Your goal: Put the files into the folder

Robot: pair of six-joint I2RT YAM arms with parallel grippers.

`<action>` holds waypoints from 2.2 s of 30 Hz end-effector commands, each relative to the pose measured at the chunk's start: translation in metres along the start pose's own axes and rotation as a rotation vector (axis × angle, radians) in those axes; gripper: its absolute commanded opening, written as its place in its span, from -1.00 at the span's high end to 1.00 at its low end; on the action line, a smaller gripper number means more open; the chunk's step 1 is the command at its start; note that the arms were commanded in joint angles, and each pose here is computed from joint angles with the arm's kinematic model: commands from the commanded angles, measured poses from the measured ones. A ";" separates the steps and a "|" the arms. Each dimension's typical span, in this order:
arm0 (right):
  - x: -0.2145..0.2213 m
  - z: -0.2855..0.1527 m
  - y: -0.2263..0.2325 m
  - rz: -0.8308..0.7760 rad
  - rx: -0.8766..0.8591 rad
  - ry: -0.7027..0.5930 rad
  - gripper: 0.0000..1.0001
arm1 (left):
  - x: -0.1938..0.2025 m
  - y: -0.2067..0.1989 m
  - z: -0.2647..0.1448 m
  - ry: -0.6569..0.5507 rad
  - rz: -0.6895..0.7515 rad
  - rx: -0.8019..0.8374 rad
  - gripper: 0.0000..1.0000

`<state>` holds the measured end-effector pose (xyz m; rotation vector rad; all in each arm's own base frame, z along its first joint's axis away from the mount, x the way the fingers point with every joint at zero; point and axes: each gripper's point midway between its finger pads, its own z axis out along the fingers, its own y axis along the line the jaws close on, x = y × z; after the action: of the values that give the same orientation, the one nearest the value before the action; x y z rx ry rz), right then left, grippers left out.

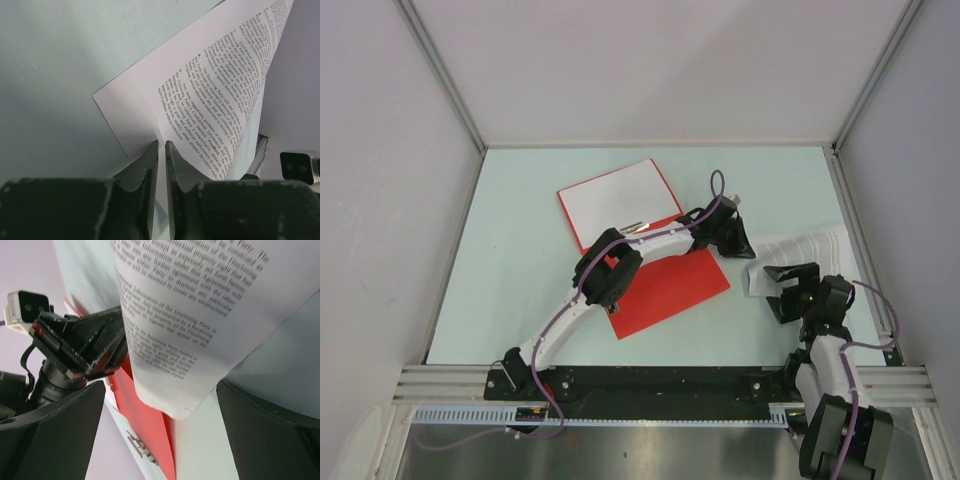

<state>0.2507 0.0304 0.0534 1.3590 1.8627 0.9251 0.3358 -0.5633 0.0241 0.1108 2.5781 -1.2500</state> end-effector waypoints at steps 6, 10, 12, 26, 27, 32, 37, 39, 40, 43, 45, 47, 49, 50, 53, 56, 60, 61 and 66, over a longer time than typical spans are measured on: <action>-0.006 -0.010 0.036 0.022 -0.124 -0.079 -0.99 | 0.028 0.028 -0.003 0.078 -0.035 -0.100 0.67; -0.014 -0.001 0.037 0.016 -0.131 -0.082 -0.99 | 0.029 0.029 -0.005 0.080 -0.034 -0.100 0.68; -0.017 0.002 0.041 0.010 -0.137 -0.083 -1.00 | 0.029 0.029 -0.005 0.076 -0.032 -0.100 0.68; -0.045 -0.013 0.005 -0.103 -0.019 -0.168 -1.00 | 0.028 0.029 -0.004 0.085 -0.022 -0.091 0.71; -0.049 -0.012 0.009 -0.125 -0.037 -0.175 -0.99 | 0.028 0.029 -0.004 0.086 -0.020 -0.091 0.71; -0.060 -0.012 -0.018 -0.181 0.181 -0.170 -0.99 | 0.024 0.030 -0.006 0.081 -0.018 -0.093 0.73; -0.078 -0.032 -0.031 -0.256 0.367 -0.266 -1.00 | 0.018 0.030 -0.010 0.061 -0.014 -0.090 0.74; -0.072 -0.034 -0.041 -0.279 0.452 -0.227 -0.99 | 0.019 0.028 -0.009 0.067 -0.019 -0.081 0.74; -0.078 -0.036 -0.040 -0.302 0.497 -0.250 -0.99 | 0.021 0.029 -0.008 0.073 -0.024 -0.081 0.75; -0.063 -0.026 -0.047 -0.332 0.576 -0.175 -0.99 | 0.022 0.031 -0.008 0.072 -0.028 -0.085 0.77; -0.055 -0.018 -0.054 -0.322 0.610 -0.136 -0.99 | 0.024 0.032 -0.008 0.075 -0.035 -0.083 0.77; -0.052 -0.014 -0.056 -0.305 0.627 -0.134 -0.99 | 0.024 0.032 -0.008 0.075 -0.035 -0.083 0.77; -0.047 -0.002 -0.054 -0.317 0.607 -0.114 -0.99 | 0.025 0.035 -0.008 0.074 -0.037 -0.090 0.77; -0.045 0.002 -0.052 -0.297 0.593 -0.107 -0.99 | 0.026 0.035 -0.008 0.073 -0.040 -0.088 0.78; -0.037 0.019 -0.045 -0.260 0.541 -0.071 -0.99 | 0.028 0.036 -0.007 0.082 -0.051 -0.082 0.78; -0.027 0.031 -0.029 -0.240 0.455 -0.029 -1.00 | 0.029 0.037 -0.008 0.083 -0.049 -0.088 0.79; -0.024 0.035 0.005 -0.248 0.294 -0.029 -1.00 | 0.031 0.038 -0.008 0.085 -0.048 -0.089 0.80; -0.021 0.034 0.011 -0.250 0.259 -0.018 -0.99 | 0.030 0.038 -0.008 0.083 -0.050 -0.086 0.80; -0.015 0.028 0.056 -0.238 0.000 -0.030 -0.99 | 0.030 0.037 -0.010 0.087 -0.050 -0.082 0.81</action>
<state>0.2881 0.0179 0.0514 1.2141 2.0937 0.5828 0.3293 -0.5570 0.0209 0.1062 2.5770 -1.3099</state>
